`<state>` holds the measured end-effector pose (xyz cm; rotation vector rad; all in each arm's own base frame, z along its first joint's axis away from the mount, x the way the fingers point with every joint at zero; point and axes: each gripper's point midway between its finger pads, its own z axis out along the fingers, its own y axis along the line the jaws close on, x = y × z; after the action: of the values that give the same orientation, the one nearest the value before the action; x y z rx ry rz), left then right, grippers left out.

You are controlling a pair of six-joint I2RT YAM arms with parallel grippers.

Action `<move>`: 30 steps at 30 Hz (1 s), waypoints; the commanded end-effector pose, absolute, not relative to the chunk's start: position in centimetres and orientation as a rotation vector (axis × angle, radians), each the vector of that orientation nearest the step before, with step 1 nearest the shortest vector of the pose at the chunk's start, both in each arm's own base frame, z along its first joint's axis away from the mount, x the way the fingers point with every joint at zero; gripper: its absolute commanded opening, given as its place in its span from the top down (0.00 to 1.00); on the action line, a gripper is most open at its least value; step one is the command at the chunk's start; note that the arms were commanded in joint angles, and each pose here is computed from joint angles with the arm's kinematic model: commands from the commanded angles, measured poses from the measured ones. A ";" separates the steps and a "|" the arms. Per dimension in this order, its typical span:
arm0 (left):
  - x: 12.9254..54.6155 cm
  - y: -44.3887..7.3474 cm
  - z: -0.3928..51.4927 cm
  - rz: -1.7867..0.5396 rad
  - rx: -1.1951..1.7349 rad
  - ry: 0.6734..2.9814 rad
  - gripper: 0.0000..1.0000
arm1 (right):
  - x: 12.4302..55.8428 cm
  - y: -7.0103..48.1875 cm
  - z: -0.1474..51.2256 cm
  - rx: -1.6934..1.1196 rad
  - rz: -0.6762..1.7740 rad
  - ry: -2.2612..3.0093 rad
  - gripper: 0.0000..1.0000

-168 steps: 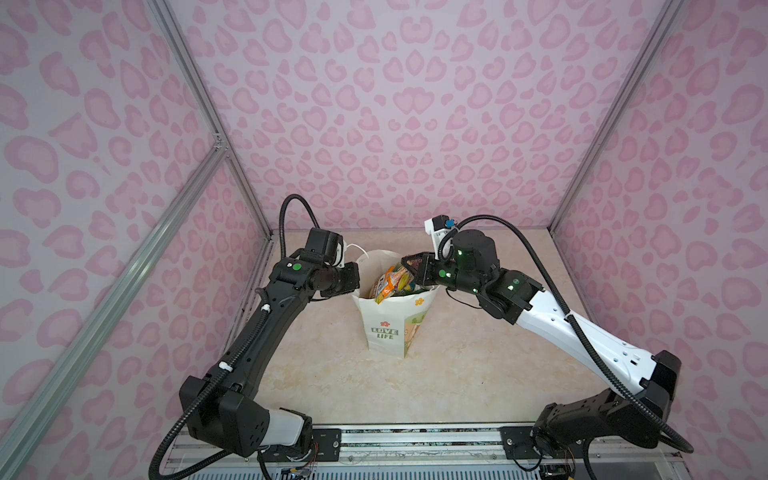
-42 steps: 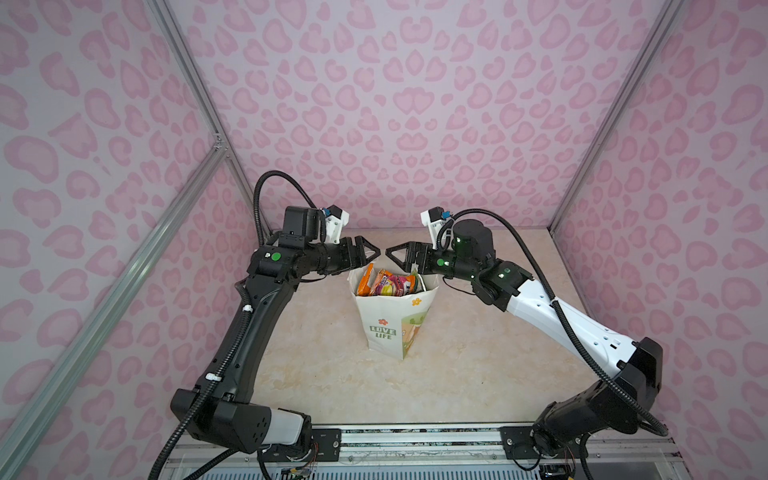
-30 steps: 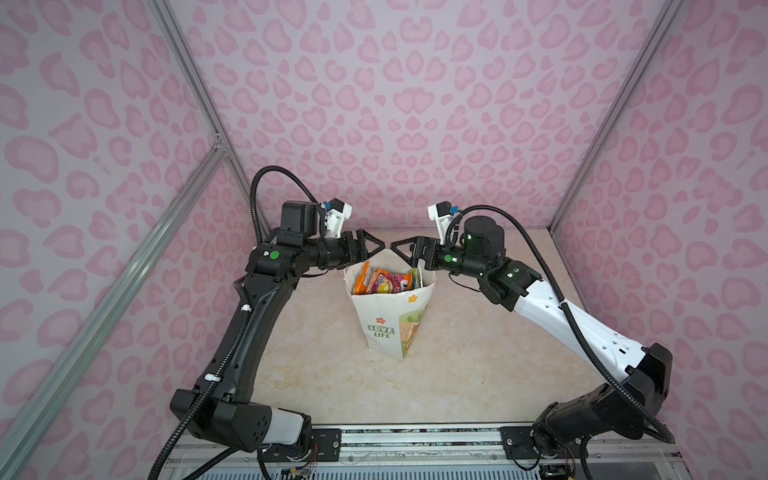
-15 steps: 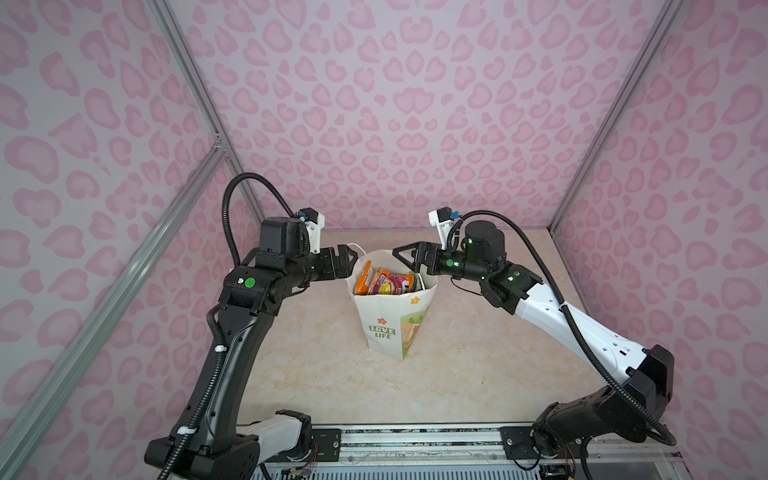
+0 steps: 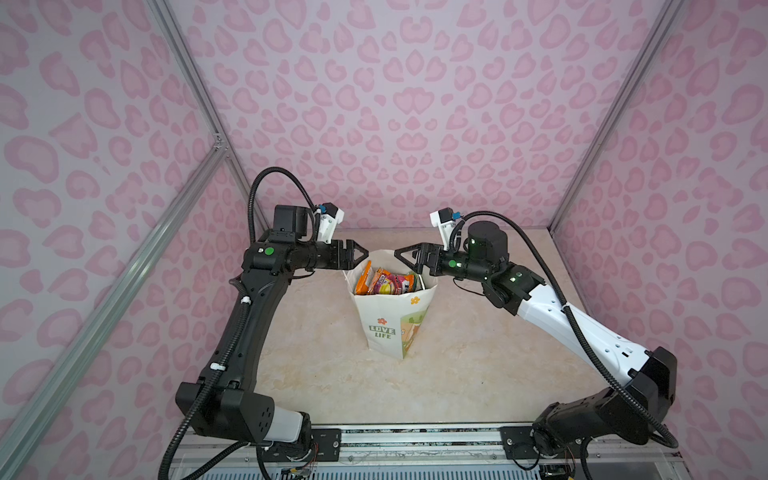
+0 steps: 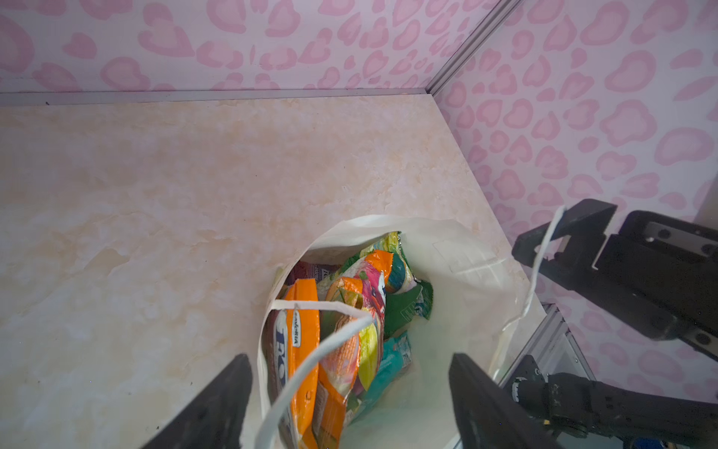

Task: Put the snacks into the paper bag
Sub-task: 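Release the bag rim with the left gripper while the right gripper rises out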

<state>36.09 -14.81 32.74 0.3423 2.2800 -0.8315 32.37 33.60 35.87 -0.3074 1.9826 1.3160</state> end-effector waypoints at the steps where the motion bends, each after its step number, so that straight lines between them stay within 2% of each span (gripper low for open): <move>1: 36.1 -15.0 32.2 -0.853 0.372 2.314 0.26 | 32.2 33.4 35.9 -0.318 1.324 1.968 0.04; 2: 36.3 -14.8 31.8 -0.842 0.357 2.335 0.32 | 32.2 33.4 35.8 -0.318 1.325 1.967 0.04; 7: 36.4 -14.3 30.6 -0.807 0.319 2.378 0.51 | 32.3 33.2 35.8 -0.314 1.330 1.969 0.04; 14: 36.8 -14.5 31.1 -0.852 0.241 2.371 0.93 | 33.2 33.2 36.0 -0.309 1.330 1.952 0.04; 15: 36.8 -15.0 31.5 -0.897 0.230 2.358 0.96 | 33.5 33.4 36.2 -0.313 1.338 1.935 0.04; 18: 36.2 -16.5 32.6 -1.052 0.213 2.317 0.96 | 34.6 34.1 36.6 -0.293 1.365 1.916 0.04; 25: 35.9 -16.6 33.0 -1.108 0.088 2.285 0.96 | 33.8 35.3 39.7 -0.293 1.498 1.837 0.04; 30: 35.8 -17.3 34.4 -1.132 0.035 2.246 0.96 | 33.1 34.0 42.6 -0.318 1.524 1.782 0.04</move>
<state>35.26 -16.42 31.45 0.0385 2.3562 -1.0726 33.28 34.62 39.69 -0.2845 1.8826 1.4924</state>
